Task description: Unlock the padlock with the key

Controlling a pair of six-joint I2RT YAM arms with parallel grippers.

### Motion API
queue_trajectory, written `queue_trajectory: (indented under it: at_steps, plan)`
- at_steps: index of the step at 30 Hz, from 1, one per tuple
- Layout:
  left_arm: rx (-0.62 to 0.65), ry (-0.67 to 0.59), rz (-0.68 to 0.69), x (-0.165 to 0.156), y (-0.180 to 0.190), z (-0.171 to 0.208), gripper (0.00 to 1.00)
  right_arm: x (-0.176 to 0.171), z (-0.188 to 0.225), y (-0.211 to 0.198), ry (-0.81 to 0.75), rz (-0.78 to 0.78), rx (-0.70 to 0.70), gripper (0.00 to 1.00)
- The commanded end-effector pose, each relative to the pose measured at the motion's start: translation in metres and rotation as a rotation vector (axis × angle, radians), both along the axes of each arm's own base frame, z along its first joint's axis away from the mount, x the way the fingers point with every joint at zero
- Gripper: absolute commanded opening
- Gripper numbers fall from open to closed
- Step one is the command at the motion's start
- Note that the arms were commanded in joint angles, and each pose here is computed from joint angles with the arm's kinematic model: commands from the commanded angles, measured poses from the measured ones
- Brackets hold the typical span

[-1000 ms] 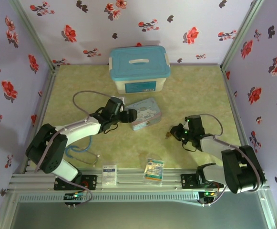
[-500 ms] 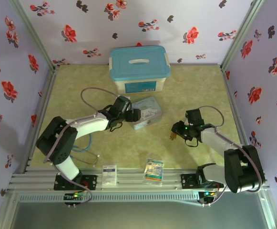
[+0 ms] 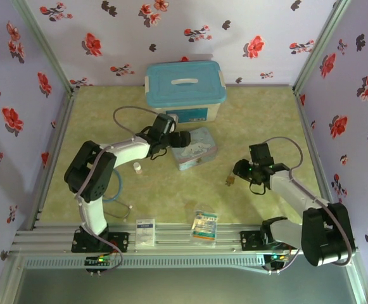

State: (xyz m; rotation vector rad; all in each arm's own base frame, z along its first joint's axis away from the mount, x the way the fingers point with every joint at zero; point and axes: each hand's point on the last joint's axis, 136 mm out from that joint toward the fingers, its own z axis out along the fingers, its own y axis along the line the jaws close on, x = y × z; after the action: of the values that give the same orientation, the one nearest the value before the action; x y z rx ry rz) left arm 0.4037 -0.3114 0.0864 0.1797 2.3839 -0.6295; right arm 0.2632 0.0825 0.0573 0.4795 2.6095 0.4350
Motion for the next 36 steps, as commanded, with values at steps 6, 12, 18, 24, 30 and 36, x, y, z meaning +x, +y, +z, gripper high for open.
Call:
queue_trajectory:
  at_steps: [6, 12, 18, 24, 30, 36]
  plan:
    - [0.015, -0.163, 0.032, 0.028, 0.001, 0.071, 0.81, 0.02, 0.044, -0.029, -0.182, -0.084, -0.109, 0.57]
    - [0.007, -0.334, 0.056, 0.007, 0.03, 0.151, 0.86, 0.037, 0.086, -0.074, -0.3, -0.183, -0.3, 0.84]
    - [0.214, -0.505, 0.282, -0.011, 0.152, 0.187, 1.0, 0.053, 0.109, -0.12, -0.452, -0.255, -0.611, 0.99]
    - [0.402, -0.437, 0.53, -0.022, 0.286, 0.135, 1.0, 0.072, 0.085, -0.143, -0.504, -0.28, -0.7, 0.99]
    - [0.479, -0.45, 0.619, -0.036, 0.341, 0.085, 1.0, 0.081, 0.062, -0.148, -0.612, -0.301, -0.602, 0.98]
    - [0.478, -0.487, 0.571, -0.019, 0.342, 0.051, 1.0, 0.099, 0.065, -0.137, -0.741, -0.271, -0.525, 0.98]
